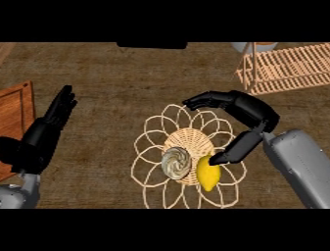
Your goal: Pick the cupcake from the placemat and place it in the tiered shelf
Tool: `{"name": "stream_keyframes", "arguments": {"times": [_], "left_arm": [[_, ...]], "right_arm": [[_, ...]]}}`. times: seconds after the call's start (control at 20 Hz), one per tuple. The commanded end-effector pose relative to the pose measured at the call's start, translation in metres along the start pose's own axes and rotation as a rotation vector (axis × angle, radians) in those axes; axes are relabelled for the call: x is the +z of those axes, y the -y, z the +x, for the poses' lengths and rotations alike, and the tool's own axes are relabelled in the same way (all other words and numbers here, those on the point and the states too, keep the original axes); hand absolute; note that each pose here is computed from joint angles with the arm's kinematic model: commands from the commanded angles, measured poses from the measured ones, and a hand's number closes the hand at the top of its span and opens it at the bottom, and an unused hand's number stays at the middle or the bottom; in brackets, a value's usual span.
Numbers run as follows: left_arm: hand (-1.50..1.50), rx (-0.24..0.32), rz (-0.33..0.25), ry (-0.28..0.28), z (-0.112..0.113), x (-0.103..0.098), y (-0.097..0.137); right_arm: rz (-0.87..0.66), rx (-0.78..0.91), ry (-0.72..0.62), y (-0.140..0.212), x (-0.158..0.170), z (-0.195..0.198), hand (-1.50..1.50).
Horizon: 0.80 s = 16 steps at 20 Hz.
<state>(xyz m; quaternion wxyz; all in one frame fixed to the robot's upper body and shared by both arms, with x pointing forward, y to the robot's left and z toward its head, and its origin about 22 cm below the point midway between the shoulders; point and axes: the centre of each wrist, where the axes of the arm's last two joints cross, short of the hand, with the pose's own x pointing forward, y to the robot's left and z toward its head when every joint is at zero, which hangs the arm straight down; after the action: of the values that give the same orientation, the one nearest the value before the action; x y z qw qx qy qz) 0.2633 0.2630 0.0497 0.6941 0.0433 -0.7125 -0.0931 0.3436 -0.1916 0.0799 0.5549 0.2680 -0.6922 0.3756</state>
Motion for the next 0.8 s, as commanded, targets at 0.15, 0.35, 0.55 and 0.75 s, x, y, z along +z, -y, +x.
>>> {"name": "stream_keyframes", "arguments": {"times": [0.15, 0.35, 0.55, 0.75], "left_arm": [[0.00, 0.018, 0.031, -0.020, 0.005, -0.007, -0.017], [0.00, -0.011, 0.044, -0.024, -0.002, 0.010, -0.003], [0.00, -0.011, 0.036, -0.028, 0.000, 0.007, -0.023], [0.00, -0.003, 0.044, -0.016, 0.021, 0.004, -0.022]], "right_arm": [[0.149, 0.151, -0.012, 0.025, -0.008, 0.015, -1.50], [0.192, 0.347, -0.033, 0.026, -0.020, 0.057, -1.50], [0.287, 0.443, -0.093, 0.007, -0.028, 0.061, -1.50], [0.303, 0.450, -0.135, -0.002, -0.029, 0.073, -1.50]]}}
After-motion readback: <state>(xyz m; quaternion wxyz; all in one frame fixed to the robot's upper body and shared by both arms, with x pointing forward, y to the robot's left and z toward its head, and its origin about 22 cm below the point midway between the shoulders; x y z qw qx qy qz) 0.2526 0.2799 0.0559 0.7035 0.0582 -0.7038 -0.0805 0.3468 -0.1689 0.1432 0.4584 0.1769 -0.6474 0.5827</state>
